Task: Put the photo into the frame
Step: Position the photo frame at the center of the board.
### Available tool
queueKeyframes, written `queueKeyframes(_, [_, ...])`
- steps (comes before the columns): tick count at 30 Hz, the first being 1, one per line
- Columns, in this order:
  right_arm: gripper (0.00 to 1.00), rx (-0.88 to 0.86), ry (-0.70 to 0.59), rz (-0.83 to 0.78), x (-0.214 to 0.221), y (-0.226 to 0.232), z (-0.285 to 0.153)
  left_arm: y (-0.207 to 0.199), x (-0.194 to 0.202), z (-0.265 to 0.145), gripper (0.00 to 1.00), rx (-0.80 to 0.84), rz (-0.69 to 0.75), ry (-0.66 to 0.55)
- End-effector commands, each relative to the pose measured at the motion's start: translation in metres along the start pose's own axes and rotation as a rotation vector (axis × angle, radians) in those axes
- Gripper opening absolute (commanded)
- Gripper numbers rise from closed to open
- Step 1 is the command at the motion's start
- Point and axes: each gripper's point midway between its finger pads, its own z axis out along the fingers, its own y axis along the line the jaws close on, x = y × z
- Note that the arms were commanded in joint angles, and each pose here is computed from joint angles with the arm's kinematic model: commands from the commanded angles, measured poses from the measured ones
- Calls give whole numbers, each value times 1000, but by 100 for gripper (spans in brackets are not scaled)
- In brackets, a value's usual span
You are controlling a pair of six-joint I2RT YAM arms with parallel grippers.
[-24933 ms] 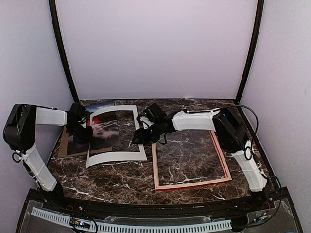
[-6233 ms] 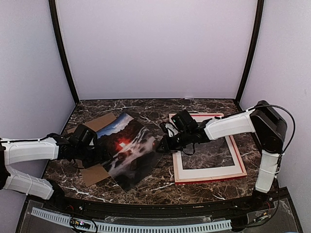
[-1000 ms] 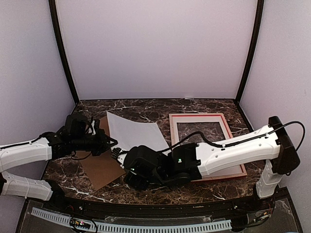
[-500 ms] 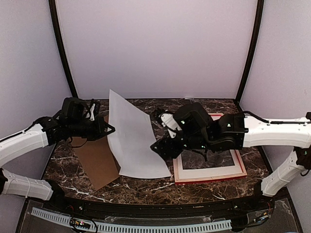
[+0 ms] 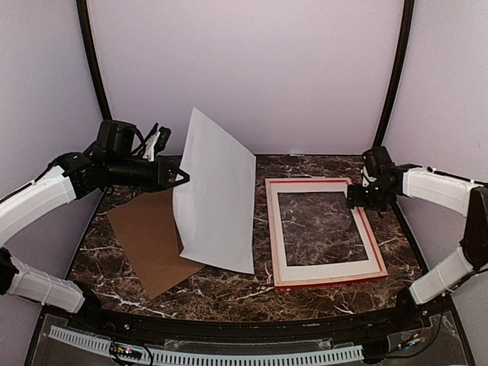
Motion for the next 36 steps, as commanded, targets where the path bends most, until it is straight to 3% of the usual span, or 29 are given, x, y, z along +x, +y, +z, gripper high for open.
queueKeyframes(1, [79,-44,90,93,13,-29,29,-16,-10,-4,0,54,57,7])
queueKeyframes(15, [71,-15,196,199,33,-59,81,-26,-19,0,0,100,77,-12])
queueKeyframes(19, [63,-13,206,199,39,-62,85,-24,-20,0,0,94,74,-16])
queueKeyframes(26, [37,-111,212,206,49,-45,86,-30,-28,-5,0,109,46,-56])
queueKeyframes(36, [28,-146,199,156,63,-4,76,-84,-52,-24,0,403,-3,-147])
